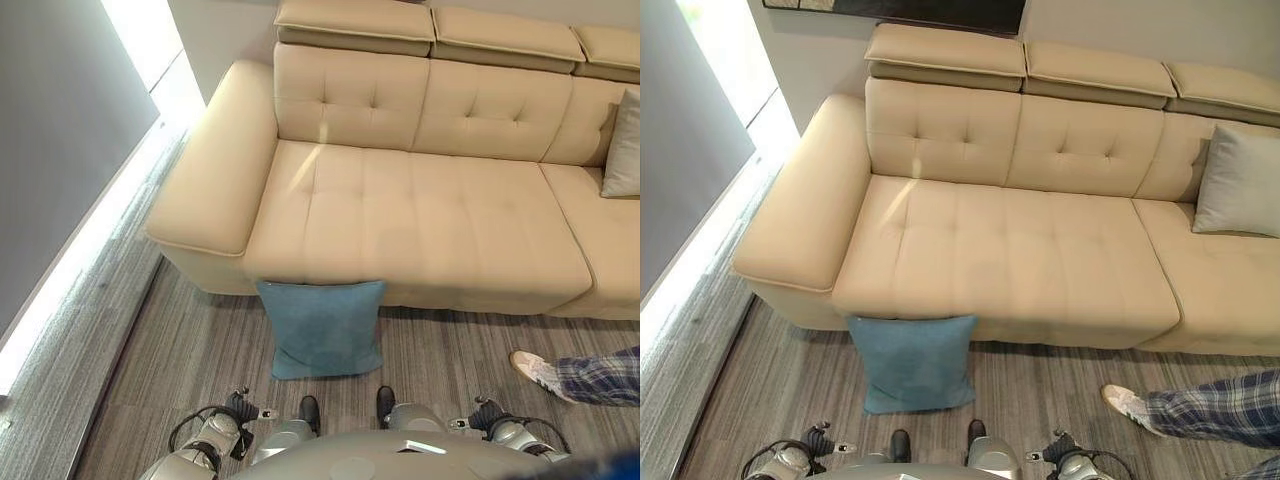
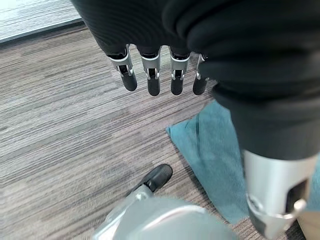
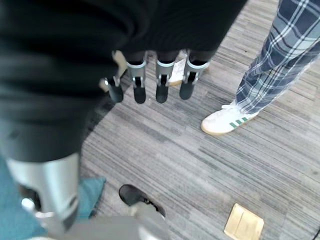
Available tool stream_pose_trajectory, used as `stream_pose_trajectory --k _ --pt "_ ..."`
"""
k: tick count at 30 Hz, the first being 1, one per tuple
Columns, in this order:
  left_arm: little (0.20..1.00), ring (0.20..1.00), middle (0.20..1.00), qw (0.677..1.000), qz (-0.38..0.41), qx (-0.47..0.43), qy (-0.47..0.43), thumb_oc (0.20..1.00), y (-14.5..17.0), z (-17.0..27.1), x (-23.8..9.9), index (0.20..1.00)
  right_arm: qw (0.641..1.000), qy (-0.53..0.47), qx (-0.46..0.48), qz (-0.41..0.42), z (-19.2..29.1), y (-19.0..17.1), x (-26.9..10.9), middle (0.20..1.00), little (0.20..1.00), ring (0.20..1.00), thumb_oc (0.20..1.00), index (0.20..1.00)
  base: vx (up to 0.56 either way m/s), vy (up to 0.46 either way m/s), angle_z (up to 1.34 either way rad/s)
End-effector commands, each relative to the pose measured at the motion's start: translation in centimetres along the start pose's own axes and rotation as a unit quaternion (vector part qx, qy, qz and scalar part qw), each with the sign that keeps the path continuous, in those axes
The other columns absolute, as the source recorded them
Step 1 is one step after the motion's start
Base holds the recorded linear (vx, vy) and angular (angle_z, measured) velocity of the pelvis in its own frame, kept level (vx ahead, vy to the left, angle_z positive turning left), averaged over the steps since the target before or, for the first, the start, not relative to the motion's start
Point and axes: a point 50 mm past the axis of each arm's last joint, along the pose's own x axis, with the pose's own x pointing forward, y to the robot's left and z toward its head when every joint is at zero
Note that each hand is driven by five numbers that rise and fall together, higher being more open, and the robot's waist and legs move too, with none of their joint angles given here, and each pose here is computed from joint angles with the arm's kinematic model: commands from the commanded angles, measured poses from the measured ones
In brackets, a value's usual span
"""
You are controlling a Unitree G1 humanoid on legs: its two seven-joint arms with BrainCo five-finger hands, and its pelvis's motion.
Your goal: Pick up all the scattered cushions and arrange them neatly on the sofa.
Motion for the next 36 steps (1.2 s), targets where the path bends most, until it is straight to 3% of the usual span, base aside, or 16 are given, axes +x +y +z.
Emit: stream_pose_trajectory --k 1,11,14,21,26,30,36 --pt "1.000 1.000 1.000 1.000 0.016 -0.012 -0.020 1.000 1.1 1.5 0.3 1.000 0.999 -0.002 -0.018 -0.027 0.4 -1.5 0.2 1.000 1.000 1.000 1.000 1.000 0.02 -0.038 -0.19" --pt "1.000 1.000 1.000 0.999 0.027 -0.016 -0.023 1.000 1.6 1.8 0.3 1.000 1.000 -0.005 -0.002 -0.029 0.6 -1.4 0.2 1.000 1.000 1.000 1.000 1.000 0.03 -0.020 0.02" --pt "1.000 1.000 1.000 0.998 0.047 -0.028 -0.030 1.000 2.6 2.4 0.4 1.000 0.999 -0.035 0.018 -0.036 2.4 -1.8 0.3 1.000 1.000 1.000 1.000 1.000 -0.05 -0.017 0.07" --pt "1.000 1.000 1.000 0.976 0.141 -0.109 -0.128 1.000 7.3 8.8 0.1 1.000 0.976 -0.161 0.082 -0.121 10.9 -6.6 -0.3 1.000 1.000 1.000 1.000 1.000 -0.28 -0.023 0.21" --pt "1.000 1.000 1.000 0.942 0.171 -0.161 -0.240 1.000 9.0 15.4 -1.6 1.000 0.927 -0.298 0.118 -0.196 18.9 -10.9 -3.5 1.000 1.000 1.000 1.000 1.000 -0.14 -0.040 0.26" --pt "1.000 1.000 1.000 0.932 0.166 -0.167 -0.274 1.000 8.8 17.2 -2.2 1.000 0.904 -0.346 0.136 -0.213 21.8 -11.7 -5.1 1.000 1.000 1.000 1.000 1.000 -0.05 -0.034 0.17" --pt "1.000 1.000 1.000 0.885 0.206 -0.183 -0.375 1.000 12.1 23.1 -5.5 1.000 0.828 -0.453 0.190 -0.270 27.8 -15.7 -10.4 1.000 1.000 1.000 1.000 1.000 -0.05 -0.003 0.11"
